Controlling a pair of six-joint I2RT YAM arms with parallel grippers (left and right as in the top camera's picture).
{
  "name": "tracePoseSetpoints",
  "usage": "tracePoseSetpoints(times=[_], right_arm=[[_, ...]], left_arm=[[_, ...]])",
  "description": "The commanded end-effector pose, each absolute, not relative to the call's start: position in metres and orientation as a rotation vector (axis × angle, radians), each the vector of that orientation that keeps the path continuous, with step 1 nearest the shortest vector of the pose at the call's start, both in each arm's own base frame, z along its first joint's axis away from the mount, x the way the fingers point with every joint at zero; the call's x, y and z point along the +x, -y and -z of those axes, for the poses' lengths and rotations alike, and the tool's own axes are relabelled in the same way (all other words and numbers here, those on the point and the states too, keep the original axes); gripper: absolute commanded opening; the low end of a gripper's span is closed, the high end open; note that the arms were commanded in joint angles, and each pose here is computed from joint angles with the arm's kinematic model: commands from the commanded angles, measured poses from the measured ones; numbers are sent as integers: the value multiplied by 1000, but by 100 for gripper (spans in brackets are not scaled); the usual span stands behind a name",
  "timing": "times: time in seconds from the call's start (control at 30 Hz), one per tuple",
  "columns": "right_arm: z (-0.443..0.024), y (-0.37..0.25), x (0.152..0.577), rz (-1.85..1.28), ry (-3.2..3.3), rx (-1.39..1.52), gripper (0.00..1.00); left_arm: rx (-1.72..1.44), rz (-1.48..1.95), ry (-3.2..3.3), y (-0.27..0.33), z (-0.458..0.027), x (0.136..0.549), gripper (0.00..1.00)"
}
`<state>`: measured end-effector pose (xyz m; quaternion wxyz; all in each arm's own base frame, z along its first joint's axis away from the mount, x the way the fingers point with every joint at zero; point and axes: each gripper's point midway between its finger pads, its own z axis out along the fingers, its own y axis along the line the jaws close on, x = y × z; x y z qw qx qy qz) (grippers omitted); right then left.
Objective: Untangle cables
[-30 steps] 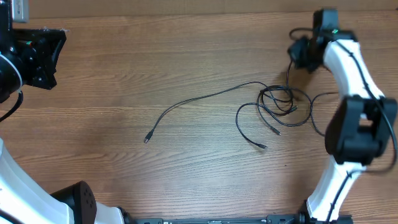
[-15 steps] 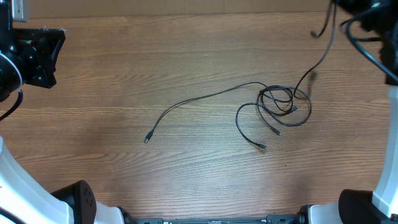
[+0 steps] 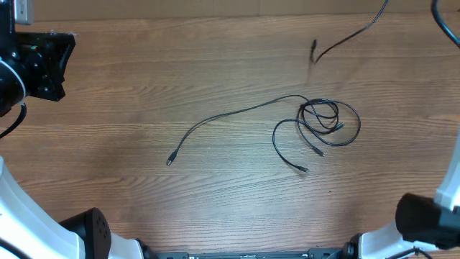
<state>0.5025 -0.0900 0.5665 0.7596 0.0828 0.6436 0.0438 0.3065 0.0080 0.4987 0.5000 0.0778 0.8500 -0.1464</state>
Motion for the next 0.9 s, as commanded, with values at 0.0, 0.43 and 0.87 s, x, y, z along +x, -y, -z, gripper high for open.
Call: tracePoseSetpoints(times=[0.0, 0.43, 0.87], right_arm=[[-556, 123, 522, 80, -1378, 210, 4], [-490, 310, 518, 290, -1396, 426, 4], [-378, 399, 514, 322, -1586, 613, 4]], left_arm=[[180, 362, -2056, -7, -499, 308, 5], [180, 362, -2056, -7, -499, 308, 6], [163, 373, -2058, -7, -499, 308, 4]])
